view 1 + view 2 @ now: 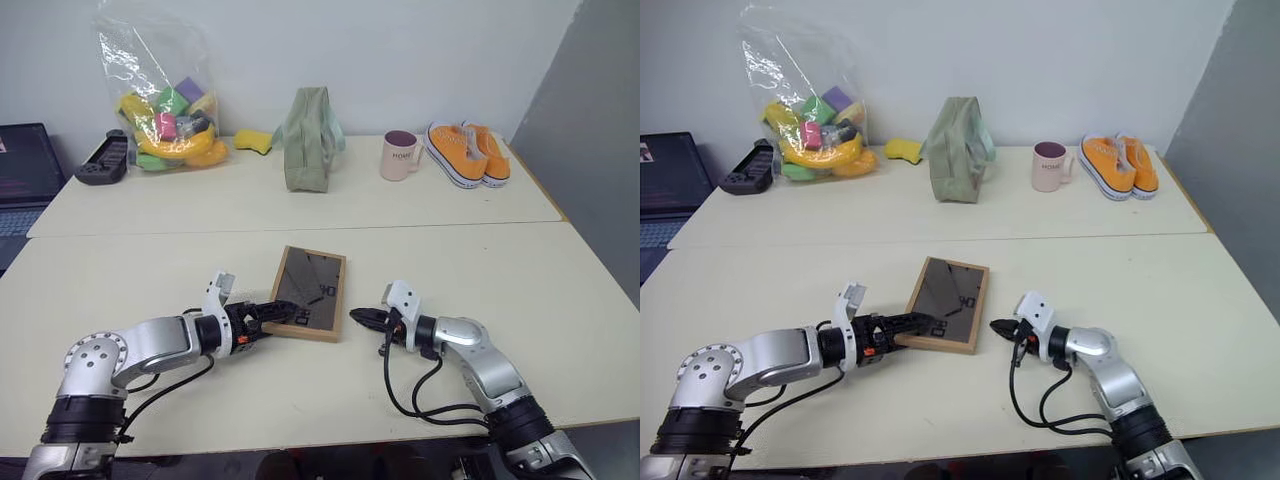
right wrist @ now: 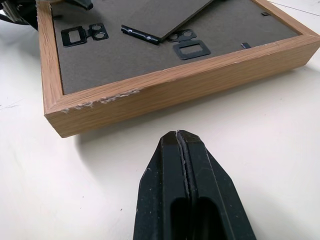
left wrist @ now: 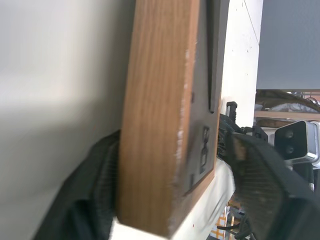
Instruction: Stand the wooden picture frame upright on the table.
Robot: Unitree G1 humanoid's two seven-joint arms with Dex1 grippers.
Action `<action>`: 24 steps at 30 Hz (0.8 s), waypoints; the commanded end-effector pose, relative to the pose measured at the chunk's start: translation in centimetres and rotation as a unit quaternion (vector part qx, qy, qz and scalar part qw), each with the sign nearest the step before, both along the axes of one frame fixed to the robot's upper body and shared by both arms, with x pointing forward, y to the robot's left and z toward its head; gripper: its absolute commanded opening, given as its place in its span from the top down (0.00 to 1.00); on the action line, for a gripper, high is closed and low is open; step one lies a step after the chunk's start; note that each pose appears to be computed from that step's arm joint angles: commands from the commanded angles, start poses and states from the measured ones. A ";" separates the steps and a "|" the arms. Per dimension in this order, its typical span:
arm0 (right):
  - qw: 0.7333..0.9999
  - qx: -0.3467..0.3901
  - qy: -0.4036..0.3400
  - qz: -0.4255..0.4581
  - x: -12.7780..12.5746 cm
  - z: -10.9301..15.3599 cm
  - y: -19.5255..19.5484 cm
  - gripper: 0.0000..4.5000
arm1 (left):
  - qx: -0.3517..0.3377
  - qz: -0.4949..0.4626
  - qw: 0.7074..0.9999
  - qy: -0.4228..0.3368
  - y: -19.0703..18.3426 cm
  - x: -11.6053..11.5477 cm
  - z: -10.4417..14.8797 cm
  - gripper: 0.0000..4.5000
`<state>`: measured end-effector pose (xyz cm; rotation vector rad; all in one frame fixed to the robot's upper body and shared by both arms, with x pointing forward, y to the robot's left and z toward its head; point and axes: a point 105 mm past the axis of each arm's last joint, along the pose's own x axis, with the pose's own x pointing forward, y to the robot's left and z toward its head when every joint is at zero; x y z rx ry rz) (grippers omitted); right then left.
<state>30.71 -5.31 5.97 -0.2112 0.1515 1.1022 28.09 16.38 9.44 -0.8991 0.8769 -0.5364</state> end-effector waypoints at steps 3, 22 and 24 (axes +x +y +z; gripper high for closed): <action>1.000 0.012 -0.015 0.008 0.0 0.8 0.3 1.00 | -0.015 0.011 1.000 -0.011 0.4 0.3 0.7 0.62; 1.000 0.006 -0.015 -0.002 0.2 0.8 -1.1 1.00 | -0.033 -0.004 0.996 -0.082 0.2 1.7 4.2 0.70; 1.000 0.004 -0.013 -0.006 0.3 0.8 -1.7 1.00 | -0.042 0.000 0.992 -0.116 0.3 2.6 5.8 0.70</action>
